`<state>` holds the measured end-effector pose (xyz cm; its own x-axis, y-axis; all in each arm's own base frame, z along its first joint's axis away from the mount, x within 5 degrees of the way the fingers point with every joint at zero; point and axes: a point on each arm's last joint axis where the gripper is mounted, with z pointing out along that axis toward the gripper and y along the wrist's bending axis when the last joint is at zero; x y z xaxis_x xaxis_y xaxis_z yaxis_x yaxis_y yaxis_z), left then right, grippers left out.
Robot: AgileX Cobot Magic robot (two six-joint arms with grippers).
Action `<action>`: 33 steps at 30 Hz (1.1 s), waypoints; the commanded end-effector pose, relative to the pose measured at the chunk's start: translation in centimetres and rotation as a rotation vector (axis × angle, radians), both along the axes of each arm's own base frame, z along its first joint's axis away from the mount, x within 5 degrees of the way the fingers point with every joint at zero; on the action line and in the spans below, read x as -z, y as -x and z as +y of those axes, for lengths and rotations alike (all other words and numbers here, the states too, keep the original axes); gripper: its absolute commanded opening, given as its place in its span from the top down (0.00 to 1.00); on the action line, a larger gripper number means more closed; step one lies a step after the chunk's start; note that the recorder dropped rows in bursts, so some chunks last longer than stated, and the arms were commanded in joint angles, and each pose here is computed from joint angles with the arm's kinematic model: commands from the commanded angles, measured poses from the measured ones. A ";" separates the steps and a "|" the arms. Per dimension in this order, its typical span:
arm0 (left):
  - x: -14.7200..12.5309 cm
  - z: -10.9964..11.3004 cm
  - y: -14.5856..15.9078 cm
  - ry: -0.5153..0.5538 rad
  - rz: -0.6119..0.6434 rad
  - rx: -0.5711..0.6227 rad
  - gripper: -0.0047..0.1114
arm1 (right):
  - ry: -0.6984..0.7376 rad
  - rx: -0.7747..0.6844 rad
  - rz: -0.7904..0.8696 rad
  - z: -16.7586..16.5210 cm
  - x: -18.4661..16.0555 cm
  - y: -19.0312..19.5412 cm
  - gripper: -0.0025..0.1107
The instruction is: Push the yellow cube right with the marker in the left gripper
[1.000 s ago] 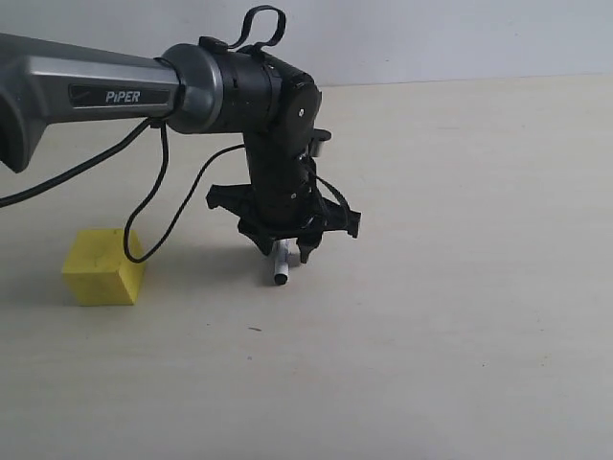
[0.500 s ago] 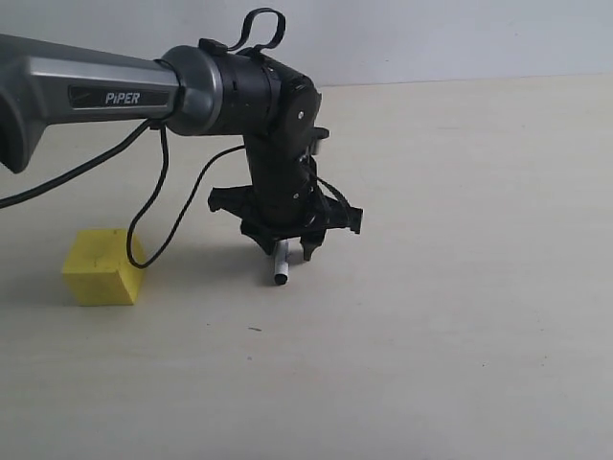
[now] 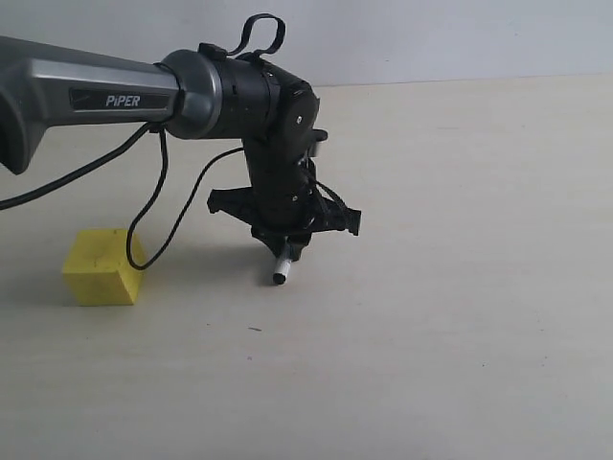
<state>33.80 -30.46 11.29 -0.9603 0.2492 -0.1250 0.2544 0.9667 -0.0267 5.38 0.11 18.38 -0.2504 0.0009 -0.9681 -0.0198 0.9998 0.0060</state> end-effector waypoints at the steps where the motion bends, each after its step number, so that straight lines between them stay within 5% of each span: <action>1: -2.3 0.5 0.3 -0.011 -0.015 0.012 0.96 | 0.006 0.005 -0.009 0.0 0.1 0.0 0.98; 11: -16.9 5.0 3.6 -0.032 -0.189 0.081 0.96 | 0.006 0.005 -0.009 0.0 0.1 0.0 0.98; 15: -20.4 8.0 6.6 -0.047 -0.267 0.110 0.96 | 0.006 0.005 -0.009 0.0 0.1 0.0 0.98; 19: -21.2 12.9 10.2 -0.157 -0.362 0.143 0.96 | 0.006 0.005 -0.009 0.0 0.1 0.0 0.98; 24: -20.0 20.9 12.7 -0.459 -0.399 0.171 0.96 | 0.006 0.005 -0.009 0.0 0.1 0.0 0.98; 29: -15.4 27.6 14.4 -0.693 -0.200 0.234 0.96 | 0.006 0.005 -0.009 0.0 0.1 0.0 0.98; 33: -12.6 29.0 12.7 -0.624 -0.332 0.330 0.96 | 0.006 0.005 -0.009 0.0 0.1 0.0 0.98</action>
<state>19.85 -2.01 25.24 -0.8391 0.5418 -0.0498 0.3945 0.6689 0.6300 5.38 0.11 18.38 -0.2504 0.0009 -0.9681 -0.0198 0.9998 0.0060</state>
